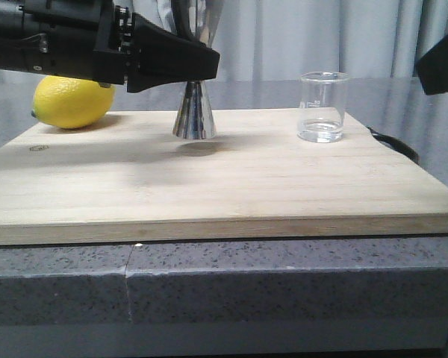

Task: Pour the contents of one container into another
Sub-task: 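Return the beaker upright to the board and open the right gripper, then open the left gripper and release the jigger on the board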

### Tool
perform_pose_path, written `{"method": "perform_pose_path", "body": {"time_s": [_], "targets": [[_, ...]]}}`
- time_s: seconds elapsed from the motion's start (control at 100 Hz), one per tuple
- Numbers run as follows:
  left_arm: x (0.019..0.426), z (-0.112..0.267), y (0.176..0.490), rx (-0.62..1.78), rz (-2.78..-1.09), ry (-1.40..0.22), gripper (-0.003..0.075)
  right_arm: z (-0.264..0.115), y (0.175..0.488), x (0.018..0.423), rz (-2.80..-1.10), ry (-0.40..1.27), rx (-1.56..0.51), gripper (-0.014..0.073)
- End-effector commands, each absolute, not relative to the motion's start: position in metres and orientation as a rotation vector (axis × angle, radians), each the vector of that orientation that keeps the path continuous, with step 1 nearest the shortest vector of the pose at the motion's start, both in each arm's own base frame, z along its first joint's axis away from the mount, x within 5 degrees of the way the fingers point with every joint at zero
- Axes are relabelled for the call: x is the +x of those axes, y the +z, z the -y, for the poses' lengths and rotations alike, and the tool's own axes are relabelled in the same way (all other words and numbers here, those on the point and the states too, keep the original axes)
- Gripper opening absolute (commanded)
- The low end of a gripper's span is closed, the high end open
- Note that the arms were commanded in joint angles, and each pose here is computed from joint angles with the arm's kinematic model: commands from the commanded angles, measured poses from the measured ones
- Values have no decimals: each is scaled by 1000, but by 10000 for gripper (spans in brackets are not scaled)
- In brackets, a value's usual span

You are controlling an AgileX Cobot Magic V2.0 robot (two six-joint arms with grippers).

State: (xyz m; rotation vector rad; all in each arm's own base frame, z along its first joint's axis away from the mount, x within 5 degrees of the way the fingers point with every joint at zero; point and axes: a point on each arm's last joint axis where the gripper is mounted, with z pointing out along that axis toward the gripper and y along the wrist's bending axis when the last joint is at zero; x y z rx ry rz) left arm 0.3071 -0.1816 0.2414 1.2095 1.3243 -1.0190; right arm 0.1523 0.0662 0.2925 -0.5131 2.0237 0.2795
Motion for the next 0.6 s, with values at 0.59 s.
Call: {"method": "perform_pose_path", "body": {"time_s": [0.59], "targets": [[311,169,275,1089,-1196,-1059,187,-64,307,155,-1932,251,-490,482]]}}
